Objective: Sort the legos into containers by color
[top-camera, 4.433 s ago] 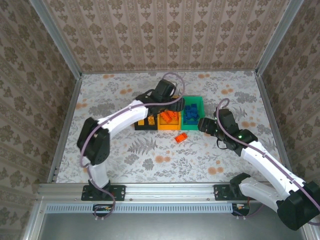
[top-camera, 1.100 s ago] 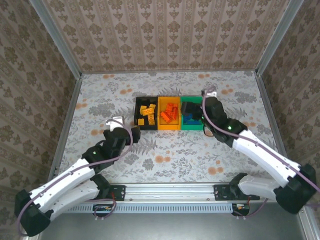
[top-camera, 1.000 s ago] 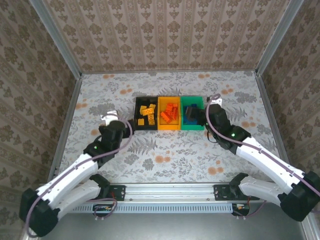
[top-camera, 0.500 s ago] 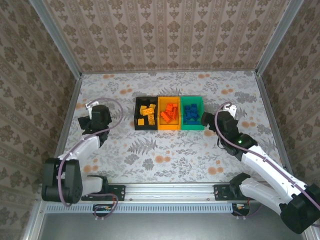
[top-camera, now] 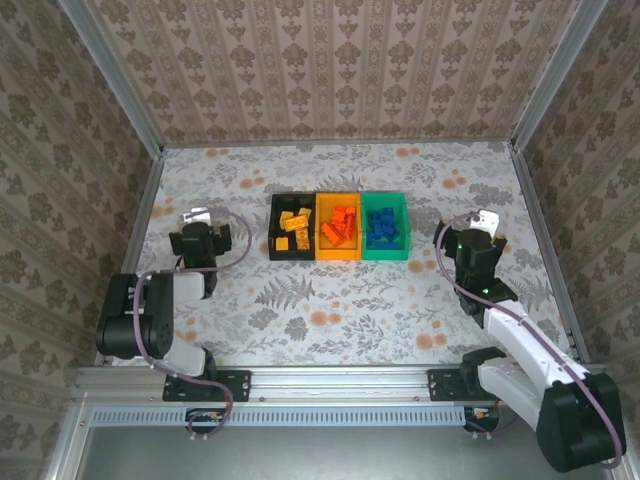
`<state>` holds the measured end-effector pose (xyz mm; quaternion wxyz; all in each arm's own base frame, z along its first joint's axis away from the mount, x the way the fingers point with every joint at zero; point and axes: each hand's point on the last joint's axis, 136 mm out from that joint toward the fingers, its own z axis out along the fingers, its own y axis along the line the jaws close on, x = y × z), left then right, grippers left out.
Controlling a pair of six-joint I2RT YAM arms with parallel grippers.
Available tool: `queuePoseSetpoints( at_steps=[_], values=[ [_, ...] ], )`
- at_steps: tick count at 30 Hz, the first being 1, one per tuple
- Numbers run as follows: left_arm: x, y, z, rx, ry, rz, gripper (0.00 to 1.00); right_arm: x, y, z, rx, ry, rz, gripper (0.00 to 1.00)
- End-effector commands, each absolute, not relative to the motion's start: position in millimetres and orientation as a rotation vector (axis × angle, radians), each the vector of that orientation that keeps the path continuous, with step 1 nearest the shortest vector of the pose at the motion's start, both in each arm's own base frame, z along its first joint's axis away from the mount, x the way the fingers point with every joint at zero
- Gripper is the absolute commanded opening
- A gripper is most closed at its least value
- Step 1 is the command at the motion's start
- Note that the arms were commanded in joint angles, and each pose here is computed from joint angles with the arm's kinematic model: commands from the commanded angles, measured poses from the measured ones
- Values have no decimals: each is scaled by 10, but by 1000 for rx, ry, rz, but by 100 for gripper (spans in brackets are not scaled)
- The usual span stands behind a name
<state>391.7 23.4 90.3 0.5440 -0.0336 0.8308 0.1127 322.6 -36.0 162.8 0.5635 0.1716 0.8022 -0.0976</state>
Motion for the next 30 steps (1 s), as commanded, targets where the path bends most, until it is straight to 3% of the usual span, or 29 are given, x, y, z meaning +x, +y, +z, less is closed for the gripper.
queuePoseSetpoints(
  at_steps=[1, 14, 30],
  values=[
    [3914, 125, 968, -18, 1899, 188, 100, 3392, -435, 1621, 342, 1791, -217, 100],
    [3945, 178, 974, -45, 1903, 211, 100, 3905, -194, 985, 152, 1874, -85, 100],
    [3953, 152, 975, -30, 1904, 212, 100, 3980, -152, 994, 125, 1905, -87, 100]
  ],
)
